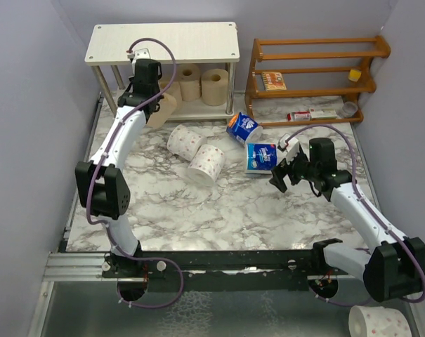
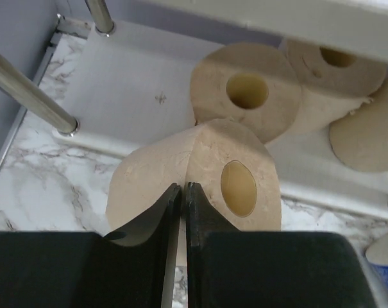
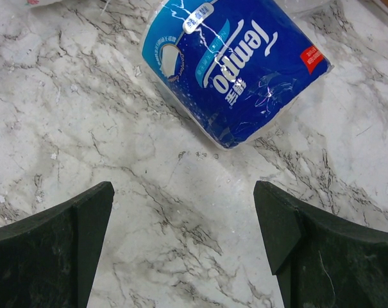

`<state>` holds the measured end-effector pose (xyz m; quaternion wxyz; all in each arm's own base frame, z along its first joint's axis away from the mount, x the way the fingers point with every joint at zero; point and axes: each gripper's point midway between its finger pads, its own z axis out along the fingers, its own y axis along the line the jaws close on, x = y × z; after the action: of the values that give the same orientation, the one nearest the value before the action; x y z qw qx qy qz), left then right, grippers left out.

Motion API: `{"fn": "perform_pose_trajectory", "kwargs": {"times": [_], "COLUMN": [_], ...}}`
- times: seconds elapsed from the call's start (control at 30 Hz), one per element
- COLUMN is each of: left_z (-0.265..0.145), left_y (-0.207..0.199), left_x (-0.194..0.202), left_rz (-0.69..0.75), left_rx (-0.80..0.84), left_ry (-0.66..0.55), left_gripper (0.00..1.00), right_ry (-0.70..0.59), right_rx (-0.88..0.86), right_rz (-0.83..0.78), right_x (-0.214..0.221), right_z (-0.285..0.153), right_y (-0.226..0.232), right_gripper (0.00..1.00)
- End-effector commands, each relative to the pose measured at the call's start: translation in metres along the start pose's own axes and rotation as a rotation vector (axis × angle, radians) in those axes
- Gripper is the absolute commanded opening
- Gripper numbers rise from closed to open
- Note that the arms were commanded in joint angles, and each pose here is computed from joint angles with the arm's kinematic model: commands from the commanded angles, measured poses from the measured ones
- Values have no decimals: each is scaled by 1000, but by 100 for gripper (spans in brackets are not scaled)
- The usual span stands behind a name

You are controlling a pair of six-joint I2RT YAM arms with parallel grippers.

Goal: Place and organize the paper towels onto the shelf

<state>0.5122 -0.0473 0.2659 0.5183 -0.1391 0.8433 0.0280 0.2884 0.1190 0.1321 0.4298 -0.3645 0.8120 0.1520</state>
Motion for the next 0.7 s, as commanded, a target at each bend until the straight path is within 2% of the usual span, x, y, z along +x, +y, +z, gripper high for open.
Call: {"fn": "perform_pose_trajectory", "kwargs": {"times": [0.0, 0.4, 0.57, 0.67], "left_z": [21, 54, 70, 86], "left_y": [15, 42, 53, 59], "left_x": [-38, -70, -60, -37], "left_rz": [27, 117, 158, 186], "left_rx": [-130, -344, -398, -423], "left_ry": [-125, -275, -299, -270], "left_gripper": [0, 0, 0, 0], "right_ry": [20, 52, 66, 66], "right_rx": [-2, 6, 2, 4], "right_rz": [13, 22, 24, 24], "right_x": [6, 14, 17, 17], "right_z": [4, 10, 12, 13], "right_y": [-1, -5, -6, -6], "right_gripper": [92, 92, 91, 91]}}
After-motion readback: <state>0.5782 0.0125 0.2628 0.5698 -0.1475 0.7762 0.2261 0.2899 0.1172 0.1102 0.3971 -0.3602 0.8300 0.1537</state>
